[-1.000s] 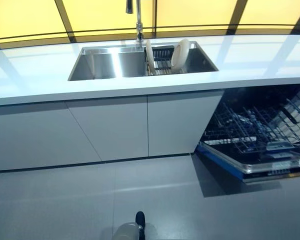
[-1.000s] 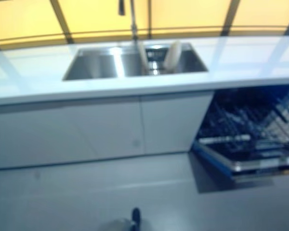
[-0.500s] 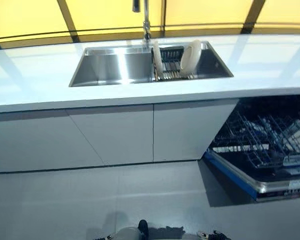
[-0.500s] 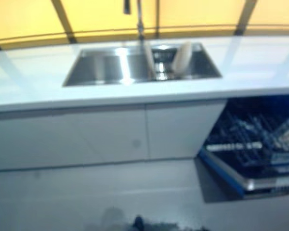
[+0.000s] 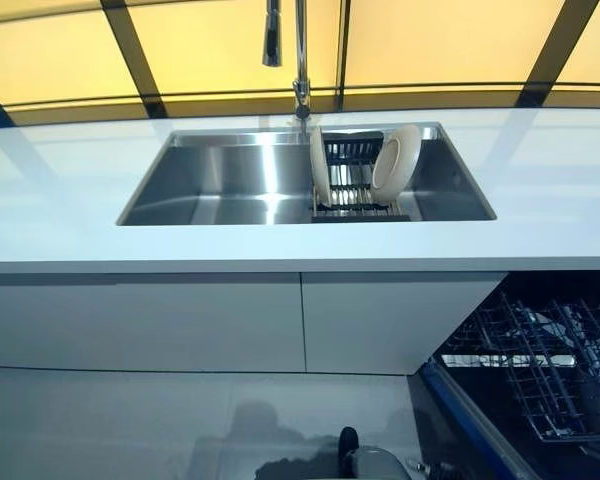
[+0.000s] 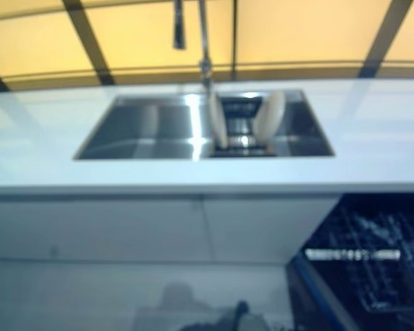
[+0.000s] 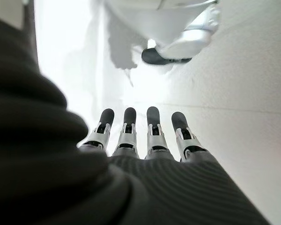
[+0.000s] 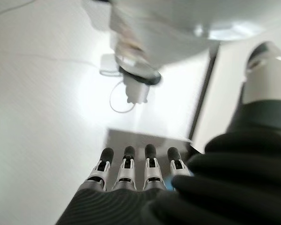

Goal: Take plates into dishwasher

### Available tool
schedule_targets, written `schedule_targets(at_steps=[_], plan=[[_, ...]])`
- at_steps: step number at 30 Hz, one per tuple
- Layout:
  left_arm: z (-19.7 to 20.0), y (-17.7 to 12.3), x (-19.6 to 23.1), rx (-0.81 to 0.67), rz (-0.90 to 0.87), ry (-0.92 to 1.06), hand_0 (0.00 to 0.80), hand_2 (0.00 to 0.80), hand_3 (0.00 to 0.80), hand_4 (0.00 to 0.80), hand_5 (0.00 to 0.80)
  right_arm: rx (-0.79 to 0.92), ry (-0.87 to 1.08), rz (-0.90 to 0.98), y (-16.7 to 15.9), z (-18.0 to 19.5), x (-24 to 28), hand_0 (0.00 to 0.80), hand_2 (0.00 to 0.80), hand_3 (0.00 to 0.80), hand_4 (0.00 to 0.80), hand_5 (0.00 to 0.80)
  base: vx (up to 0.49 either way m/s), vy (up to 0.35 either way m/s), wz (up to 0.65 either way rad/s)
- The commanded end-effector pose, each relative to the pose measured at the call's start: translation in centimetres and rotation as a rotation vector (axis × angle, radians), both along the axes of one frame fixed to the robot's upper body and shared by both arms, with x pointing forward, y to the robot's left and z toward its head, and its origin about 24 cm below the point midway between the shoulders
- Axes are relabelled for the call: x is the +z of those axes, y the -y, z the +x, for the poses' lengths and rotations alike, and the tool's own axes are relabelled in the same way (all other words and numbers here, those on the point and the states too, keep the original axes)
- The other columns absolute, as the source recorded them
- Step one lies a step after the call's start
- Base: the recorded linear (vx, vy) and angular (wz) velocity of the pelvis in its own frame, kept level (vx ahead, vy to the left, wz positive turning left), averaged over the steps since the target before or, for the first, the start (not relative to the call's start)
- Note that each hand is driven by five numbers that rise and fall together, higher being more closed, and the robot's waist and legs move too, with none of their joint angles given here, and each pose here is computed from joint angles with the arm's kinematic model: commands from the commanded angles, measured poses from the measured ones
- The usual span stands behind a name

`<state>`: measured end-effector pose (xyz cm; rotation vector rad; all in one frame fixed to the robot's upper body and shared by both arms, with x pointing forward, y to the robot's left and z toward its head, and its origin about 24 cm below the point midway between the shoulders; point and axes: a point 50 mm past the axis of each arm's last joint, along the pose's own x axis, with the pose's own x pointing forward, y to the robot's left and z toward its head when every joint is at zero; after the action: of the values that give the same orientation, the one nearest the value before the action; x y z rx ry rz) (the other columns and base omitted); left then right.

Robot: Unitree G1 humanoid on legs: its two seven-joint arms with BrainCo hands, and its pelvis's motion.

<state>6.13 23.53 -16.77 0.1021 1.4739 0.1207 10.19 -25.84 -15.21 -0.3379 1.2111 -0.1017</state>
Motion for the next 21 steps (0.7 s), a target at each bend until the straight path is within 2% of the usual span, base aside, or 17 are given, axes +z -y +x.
schedule_targets(at_steps=[1,3,6,8,11,13,17,18,20,21], plan=[[0.4,-1.8,0.5,-0.033,0.053,-0.005,0.0,0.0,0.0,0.0,0.0,0.176,0.078,0.078,-1.1,2.2,0.6,0.0,0.0,0.0,0.0,0.0,0.08,-0.043,0.04],[-0.1,-2.4,0.7,-0.067,0.071,-0.022,0.0,0.0,0.0,0.0,0.0,0.333,0.167,0.18,-2.6,5.4,2.0,0.0,0.0,0.0,0.0,0.0,0.083,-0.06,0.09],[0.5,-4.7,1.7,-0.109,0.12,-0.044,0.0,0.0,0.0,0.0,0.0,0.537,0.281,0.356,-1.1,9.1,5.8,0.0,0.0,0.0,0.0,0.0,0.097,-0.109,0.1],[0.2,-6.2,2.3,-0.125,0.154,-0.044,0.0,0.0,0.0,0.0,0.0,0.657,0.353,0.516,-1.6,11.3,9.7,0.0,0.0,0.0,0.0,0.0,0.066,-0.117,0.05],[-0.6,-7.5,2.8,-0.124,0.176,-0.046,0.0,0.0,0.0,0.0,0.0,0.716,0.456,0.717,-2.2,12.8,15.6,0.0,0.0,0.0,0.0,0.0,0.061,-0.043,0.1],[-1.8,-7.8,2.7,-0.112,0.182,-0.057,0.0,0.0,0.0,0.0,0.0,0.819,0.558,0.866,-3.2,13.3,20.0,0.0,0.0,0.0,0.0,0.0,0.089,0.033,0.1],[-2.6,-7.4,2.4,-0.108,0.173,-0.075,0.0,0.0,0.0,0.0,0.0,0.859,0.765,1.014,-3.7,15.0,25.7,0.0,0.0,0.0,0.0,0.0,0.092,0.037,-0.02],[-2.7,-7.3,2.3,-0.113,0.173,-0.077,0.0,0.0,0.0,0.0,0.0,0.847,0.872,1.078,-3.9,16.0,27.8,0.0,0.0,0.0,0.0,0.0,0.078,0.012,-0.01],[-2.7,-7.2,2.2,-0.119,0.174,-0.078,0.0,0.0,0.0,0.0,0.0,0.823,0.981,1.092,-3.6,16.9,29.5,0.0,0.0,0.0,0.0,0.0,0.085,0.006,-0.05],[-2.6,-7.1,2.2,-0.122,0.173,-0.078,0.0,0.0,0.0,0.0,0.0,0.8,1.106,1.097,-3.1,17.8,31.6,0.0,0.0,0.0,0.0,0.0,0.085,0.008,-0.11]])
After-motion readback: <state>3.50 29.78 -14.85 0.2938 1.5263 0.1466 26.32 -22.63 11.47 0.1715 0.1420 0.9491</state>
